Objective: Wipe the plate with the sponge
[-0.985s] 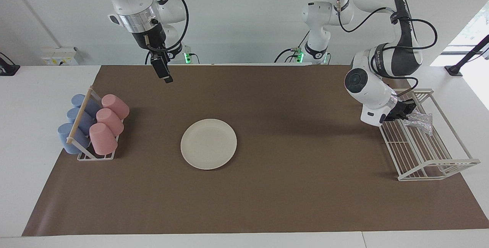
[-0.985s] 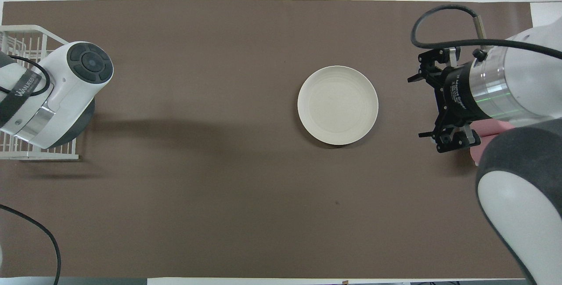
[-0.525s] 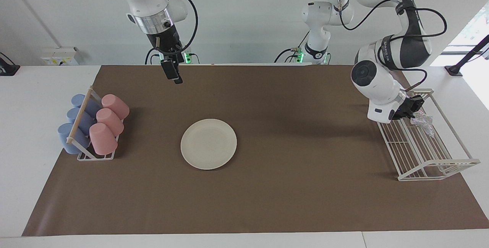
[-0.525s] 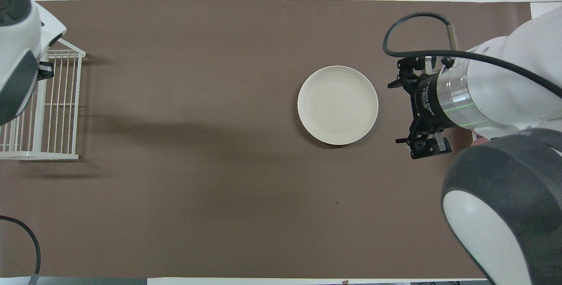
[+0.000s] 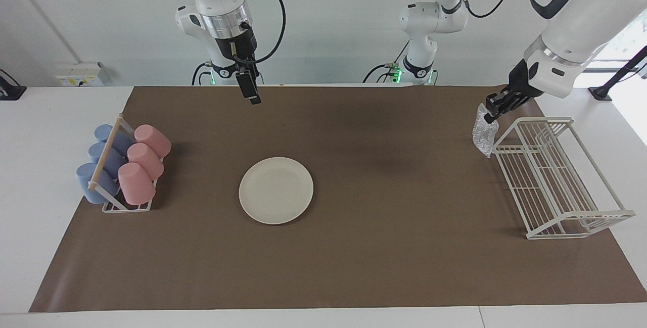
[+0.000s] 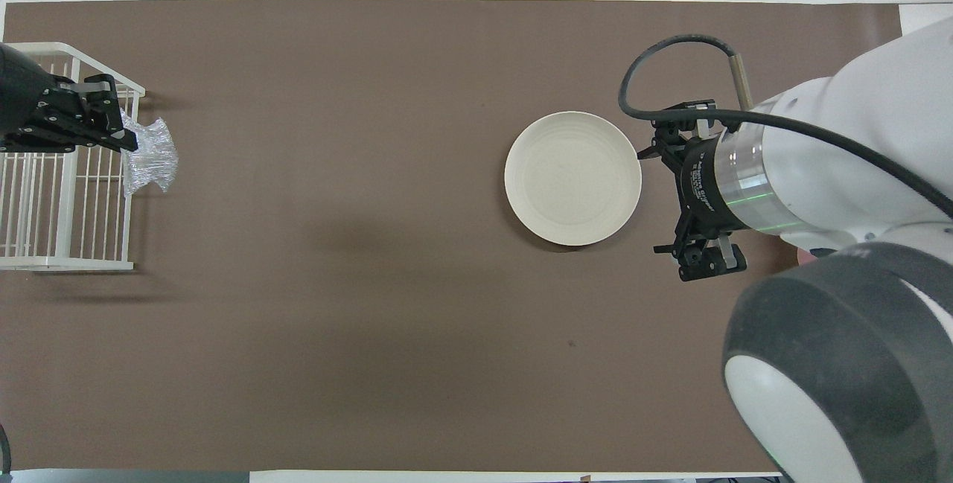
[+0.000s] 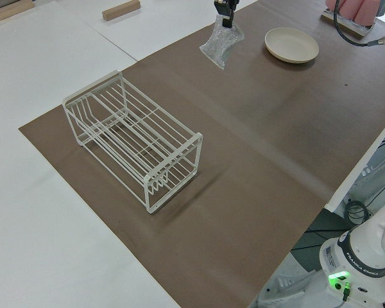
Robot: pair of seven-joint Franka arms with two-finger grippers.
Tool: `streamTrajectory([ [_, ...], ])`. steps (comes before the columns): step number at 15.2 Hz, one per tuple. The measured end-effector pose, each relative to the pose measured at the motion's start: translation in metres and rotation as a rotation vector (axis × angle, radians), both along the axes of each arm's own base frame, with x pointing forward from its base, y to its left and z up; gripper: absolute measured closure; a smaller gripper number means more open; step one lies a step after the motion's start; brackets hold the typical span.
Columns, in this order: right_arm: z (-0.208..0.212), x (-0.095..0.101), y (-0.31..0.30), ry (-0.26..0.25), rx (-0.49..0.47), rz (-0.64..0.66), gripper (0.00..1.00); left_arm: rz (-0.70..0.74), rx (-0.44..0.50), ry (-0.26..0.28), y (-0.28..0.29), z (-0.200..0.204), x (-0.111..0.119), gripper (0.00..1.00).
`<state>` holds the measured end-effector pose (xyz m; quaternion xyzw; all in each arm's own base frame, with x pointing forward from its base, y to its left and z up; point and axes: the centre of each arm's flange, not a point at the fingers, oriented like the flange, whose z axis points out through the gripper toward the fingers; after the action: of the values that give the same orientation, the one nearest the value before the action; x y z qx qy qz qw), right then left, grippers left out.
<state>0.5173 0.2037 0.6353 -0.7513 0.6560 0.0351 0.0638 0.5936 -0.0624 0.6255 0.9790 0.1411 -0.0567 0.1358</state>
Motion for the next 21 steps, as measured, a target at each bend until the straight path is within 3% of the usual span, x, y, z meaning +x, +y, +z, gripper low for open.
streamTrajectory([
  [3, 0.002, -0.007, 0.025, -0.002, 0.017, -0.002, 0.0, 0.056, -0.264, 0.035, 0.005, -0.005, -0.003, 0.97],
  [6, 0.006, -0.012, 0.066, 0.013, 0.026, -0.055, 0.0, 0.117, -0.482, 0.062, -0.009, -0.031, -0.022, 0.97],
  [10, 0.007, 0.002, 0.139, 0.035, 0.003, -0.103, 0.0, 0.077, -0.707, 0.07, -0.027, -0.072, -0.06, 0.97],
  [13, -0.007, -0.013, 0.199, 0.027, -0.026, -0.075, 0.02, 0.041, -0.87, 0.063, -0.046, -0.095, -0.071, 0.97],
  [15, -0.017, -0.037, 0.239, 0.015, -0.058, -0.09, 0.02, 0.034, -0.965, 0.066, -0.061, -0.107, -0.076, 0.97],
  [17, -0.022, -0.048, 0.256, 0.008, -0.071, -0.089, 0.01, 0.031, -1.03, 0.074, -0.072, -0.117, -0.08, 0.97],
  [21, -0.02, -0.039, 0.257, -0.033, -0.03, -0.092, 0.0, -0.035, -1.095, 0.093, -0.075, -0.132, -0.093, 0.97],
])
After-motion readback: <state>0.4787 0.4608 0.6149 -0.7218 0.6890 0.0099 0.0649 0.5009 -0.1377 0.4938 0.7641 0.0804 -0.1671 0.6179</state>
